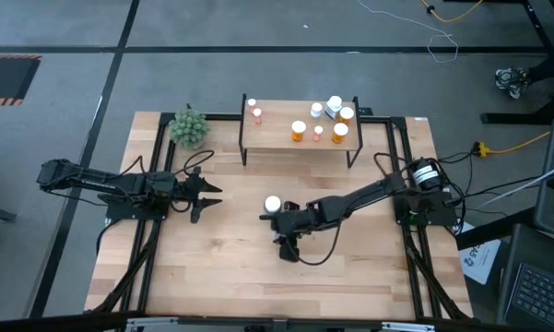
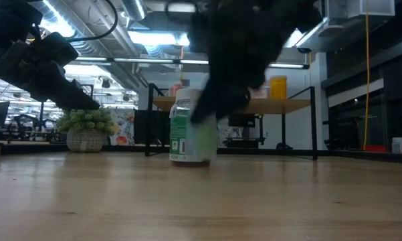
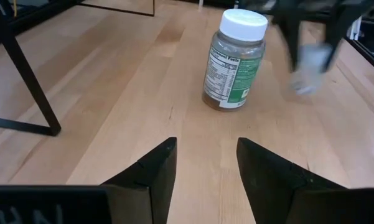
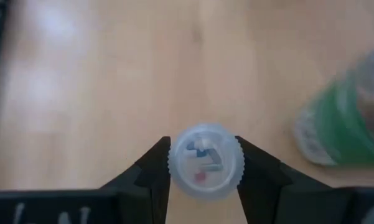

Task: Pick and place medicine bottles onto shelf by color
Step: Put the transparent pill bottle on the shelf

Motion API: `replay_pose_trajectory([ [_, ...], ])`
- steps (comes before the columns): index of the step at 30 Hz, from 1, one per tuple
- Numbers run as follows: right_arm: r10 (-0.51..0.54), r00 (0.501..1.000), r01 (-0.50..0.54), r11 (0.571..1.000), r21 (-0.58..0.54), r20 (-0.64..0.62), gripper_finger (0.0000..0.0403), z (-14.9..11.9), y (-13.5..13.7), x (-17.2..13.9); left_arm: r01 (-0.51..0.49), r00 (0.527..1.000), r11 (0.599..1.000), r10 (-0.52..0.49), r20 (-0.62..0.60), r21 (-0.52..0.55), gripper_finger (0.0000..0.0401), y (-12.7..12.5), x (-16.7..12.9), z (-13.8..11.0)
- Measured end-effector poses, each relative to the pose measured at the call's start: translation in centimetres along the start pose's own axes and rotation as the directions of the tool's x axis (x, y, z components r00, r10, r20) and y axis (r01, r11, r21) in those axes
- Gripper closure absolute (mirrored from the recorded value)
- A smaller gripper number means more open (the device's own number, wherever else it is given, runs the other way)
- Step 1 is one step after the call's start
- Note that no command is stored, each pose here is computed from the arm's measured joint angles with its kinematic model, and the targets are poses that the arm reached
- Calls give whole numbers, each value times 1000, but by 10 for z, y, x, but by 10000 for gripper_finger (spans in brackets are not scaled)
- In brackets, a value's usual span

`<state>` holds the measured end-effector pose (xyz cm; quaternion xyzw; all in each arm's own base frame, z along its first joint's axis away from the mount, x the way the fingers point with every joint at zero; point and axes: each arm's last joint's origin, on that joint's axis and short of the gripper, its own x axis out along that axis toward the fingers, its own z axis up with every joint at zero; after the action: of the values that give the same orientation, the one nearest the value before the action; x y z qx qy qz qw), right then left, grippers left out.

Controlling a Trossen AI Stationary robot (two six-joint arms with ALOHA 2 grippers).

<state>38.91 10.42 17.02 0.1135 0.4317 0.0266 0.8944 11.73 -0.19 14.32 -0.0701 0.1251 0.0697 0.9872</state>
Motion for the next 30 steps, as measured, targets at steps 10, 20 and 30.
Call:
replay_pose_trajectory([
  [10,-218,968,238,953,-188,121,261,89,4,-88,0,1000,1000,0,-3,1,238,0,0,0],
  [20,-457,816,533,831,-157,354,261,172,-90,-172,0,1000,1000,0,-1,0,238,0,0,0],
  [30,-513,819,481,858,180,257,261,157,-242,-194,0,1000,1000,0,-1,0,238,0,0,0],
])
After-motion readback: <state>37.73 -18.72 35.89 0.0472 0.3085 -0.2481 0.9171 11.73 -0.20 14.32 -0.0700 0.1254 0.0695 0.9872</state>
